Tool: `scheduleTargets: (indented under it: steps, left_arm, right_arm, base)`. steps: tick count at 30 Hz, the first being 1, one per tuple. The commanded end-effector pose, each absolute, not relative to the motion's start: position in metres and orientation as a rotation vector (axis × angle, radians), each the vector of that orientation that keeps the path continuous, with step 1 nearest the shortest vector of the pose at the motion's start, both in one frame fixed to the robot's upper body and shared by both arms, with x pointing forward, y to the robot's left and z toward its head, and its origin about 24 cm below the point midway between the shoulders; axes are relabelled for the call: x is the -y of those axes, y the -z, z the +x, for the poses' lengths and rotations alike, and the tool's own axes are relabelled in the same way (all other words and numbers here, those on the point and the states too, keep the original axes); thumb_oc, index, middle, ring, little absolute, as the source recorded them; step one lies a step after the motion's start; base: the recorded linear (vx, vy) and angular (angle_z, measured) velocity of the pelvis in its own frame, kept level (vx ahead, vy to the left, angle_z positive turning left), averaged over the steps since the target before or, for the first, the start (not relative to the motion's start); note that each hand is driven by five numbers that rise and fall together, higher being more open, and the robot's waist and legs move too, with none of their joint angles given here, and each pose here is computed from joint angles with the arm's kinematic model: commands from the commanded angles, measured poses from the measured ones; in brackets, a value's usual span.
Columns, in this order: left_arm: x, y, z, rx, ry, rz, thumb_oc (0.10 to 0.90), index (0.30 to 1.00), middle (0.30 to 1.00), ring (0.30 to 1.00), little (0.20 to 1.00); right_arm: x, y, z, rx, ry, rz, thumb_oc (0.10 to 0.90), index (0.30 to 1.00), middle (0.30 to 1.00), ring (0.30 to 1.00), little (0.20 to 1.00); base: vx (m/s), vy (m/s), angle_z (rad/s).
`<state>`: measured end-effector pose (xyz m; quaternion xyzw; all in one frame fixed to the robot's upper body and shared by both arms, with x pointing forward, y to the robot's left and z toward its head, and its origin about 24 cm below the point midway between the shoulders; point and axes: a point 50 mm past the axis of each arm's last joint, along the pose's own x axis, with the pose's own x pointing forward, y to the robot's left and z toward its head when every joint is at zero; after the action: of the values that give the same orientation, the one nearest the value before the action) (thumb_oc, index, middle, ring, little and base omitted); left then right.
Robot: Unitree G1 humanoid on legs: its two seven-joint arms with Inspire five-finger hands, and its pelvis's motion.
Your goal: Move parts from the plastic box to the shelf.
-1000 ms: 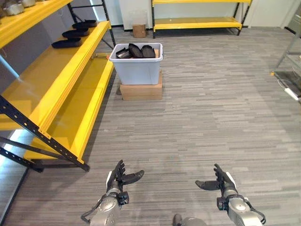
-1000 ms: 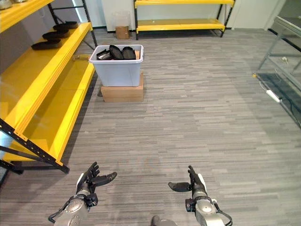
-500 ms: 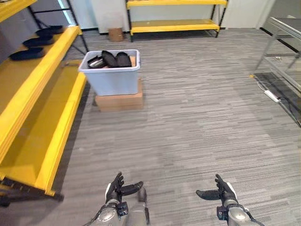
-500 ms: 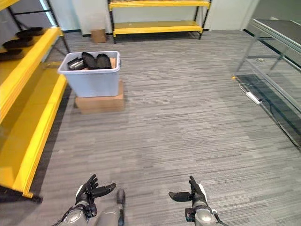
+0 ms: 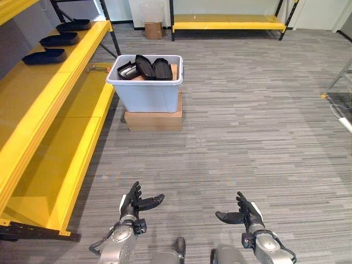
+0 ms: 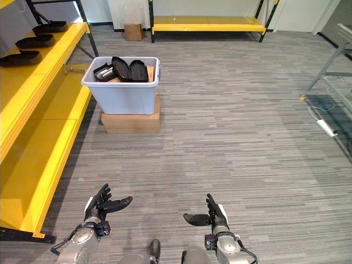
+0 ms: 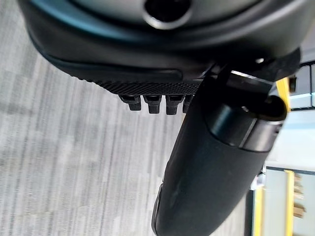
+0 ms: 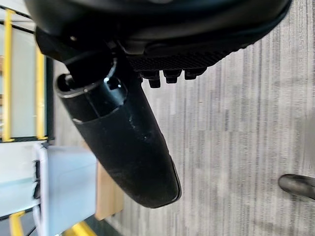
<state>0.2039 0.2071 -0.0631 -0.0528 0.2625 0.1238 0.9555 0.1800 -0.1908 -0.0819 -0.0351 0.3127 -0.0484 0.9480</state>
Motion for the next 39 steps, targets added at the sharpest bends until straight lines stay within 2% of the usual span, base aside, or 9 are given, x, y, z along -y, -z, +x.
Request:
scheduleTargets:
  steps: [1,12,16,20,28,39]
  left_arm:
    - [-0.214,0.037,0.218,-0.381,-0.201,-0.067,0.9,1.0,1.0,1.0,1.0]
    - [-0.207,0.045,0.209,-0.41,-0.181,-0.091,0.9,1.0,1.0,1.0,1.0]
    - [-0.206,0.048,0.206,-0.431,-0.19,-0.118,0.9,1.0,1.0,1.0,1.0]
    - [-0.204,0.05,0.206,-0.437,-0.192,-0.104,0.9,1.0,1.0,1.0,1.0]
    - [-0.202,0.043,0.215,-0.408,-0.145,-0.074,0.9,1.0,1.0,1.0,1.0]
    - [-0.211,0.028,0.227,-0.355,-0.144,-0.01,0.9,1.0,1.0,1.0,1.0]
  right_arm:
    - [0.203,0.058,0.202,-0.488,0.138,-0.058,0.9,1.0,1.0,1.0,1.0]
    - [0.214,0.06,0.196,-0.51,0.118,-0.084,0.9,1.0,1.0,1.0,1.0]
    - [0.227,0.059,0.193,-0.514,0.182,-0.099,0.9,1.0,1.0,1.0,1.0]
    - [0.231,0.064,0.185,-0.539,0.201,-0.121,0.9,1.0,1.0,1.0,1.0]
    - [0.223,0.065,0.186,-0.537,0.202,-0.071,0.9,1.0,1.0,1.0,1.0]
    - [0.207,0.059,0.201,-0.497,0.154,-0.037,0.9,1.0,1.0,1.0,1.0]
  base:
    - [0.39,-0.01,0.31]
    - [0.47,-0.094,0.54]
    - [0.49,-0.136,-0.13]
    - [0.55,0.396,-1.08]
    - [0.27,0.347,-0.22]
    - [0.16,0.353,0.19]
